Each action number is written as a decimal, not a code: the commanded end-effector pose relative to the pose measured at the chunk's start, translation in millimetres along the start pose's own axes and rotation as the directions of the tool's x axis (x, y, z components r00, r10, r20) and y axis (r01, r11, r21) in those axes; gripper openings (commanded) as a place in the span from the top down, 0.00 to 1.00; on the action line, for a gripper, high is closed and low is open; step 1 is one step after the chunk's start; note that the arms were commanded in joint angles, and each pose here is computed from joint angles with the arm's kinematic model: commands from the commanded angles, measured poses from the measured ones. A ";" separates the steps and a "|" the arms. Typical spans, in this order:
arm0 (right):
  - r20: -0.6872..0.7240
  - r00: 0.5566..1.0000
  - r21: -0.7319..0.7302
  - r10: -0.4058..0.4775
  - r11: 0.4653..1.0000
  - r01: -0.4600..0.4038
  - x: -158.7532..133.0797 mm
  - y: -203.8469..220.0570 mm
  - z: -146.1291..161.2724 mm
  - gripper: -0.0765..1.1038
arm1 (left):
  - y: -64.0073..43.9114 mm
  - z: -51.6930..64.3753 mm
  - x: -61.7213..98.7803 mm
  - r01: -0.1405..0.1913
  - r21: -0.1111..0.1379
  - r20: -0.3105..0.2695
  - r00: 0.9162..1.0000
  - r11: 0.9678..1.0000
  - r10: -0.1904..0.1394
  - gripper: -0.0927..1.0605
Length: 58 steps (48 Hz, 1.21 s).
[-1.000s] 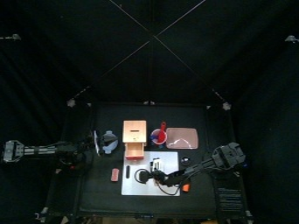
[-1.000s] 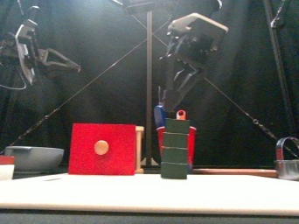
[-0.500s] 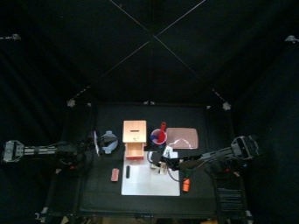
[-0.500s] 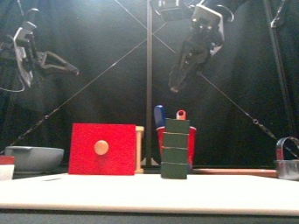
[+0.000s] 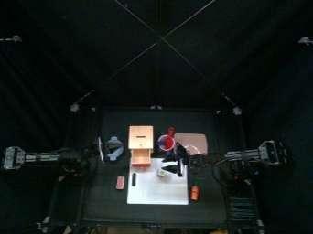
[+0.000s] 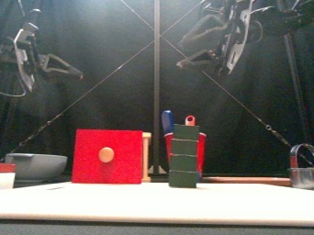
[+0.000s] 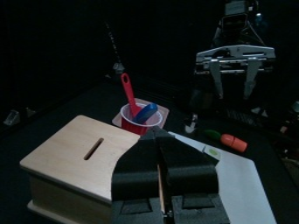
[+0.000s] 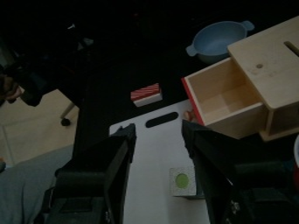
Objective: Place sushi on board then cut the sushi with the knife then place the pieces on the plate
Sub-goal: Place the sushi on the board
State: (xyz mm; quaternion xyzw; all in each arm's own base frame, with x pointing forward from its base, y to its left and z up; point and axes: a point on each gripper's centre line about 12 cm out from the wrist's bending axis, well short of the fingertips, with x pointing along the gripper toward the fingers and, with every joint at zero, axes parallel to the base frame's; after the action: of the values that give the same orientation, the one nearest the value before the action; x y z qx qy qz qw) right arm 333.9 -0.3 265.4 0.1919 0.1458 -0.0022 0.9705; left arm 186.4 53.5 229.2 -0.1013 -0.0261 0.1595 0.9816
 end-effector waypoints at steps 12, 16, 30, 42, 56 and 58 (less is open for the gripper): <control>0.023 0.999 -0.019 0.028 0.999 -0.028 3.4 3.8 4.8 0.24 | -0.3 5.0 2.3 -0.004 -0.008 0.014 1.000 1.000 0.004 0.85; 0.049 0.997 -0.042 0.065 0.997 -0.063 0.8 8.7 7.8 0.24 | -0.5 5.7 2.5 -0.003 -0.011 0.017 1.000 1.000 0.004 0.85; 0.063 0.993 -0.053 0.098 0.994 -0.094 -1.2 8.0 1.9 0.25 | -0.2 5.0 2.3 -0.005 -0.008 0.014 1.000 1.000 0.005 0.85; 0.053 0.994 -0.064 0.099 0.993 -0.095 -2.2 6.7 -2.2 0.26 | -0.2 5.0 2.3 -0.005 -0.006 0.014 1.000 1.000 0.005 0.85; 0.033 0.994 -0.104 0.105 0.989 -0.101 -2.8 6.3 -7.6 0.50 | -0.3 4.4 2.1 -0.003 -0.005 0.012 1.000 1.000 0.003 0.85; 0.032 0.994 -0.104 0.104 0.989 -0.100 -2.9 6.0 -8.2 0.54 | 0.0 4.4 2.1 -0.005 -0.005 0.013 1.000 1.000 0.005 0.85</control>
State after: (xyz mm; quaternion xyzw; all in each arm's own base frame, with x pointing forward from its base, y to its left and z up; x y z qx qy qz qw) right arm 330.5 8.6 250.5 0.1510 0.1350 0.0481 0.9781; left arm 186.2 54.0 228.9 -0.1047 -0.0257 0.1616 0.9810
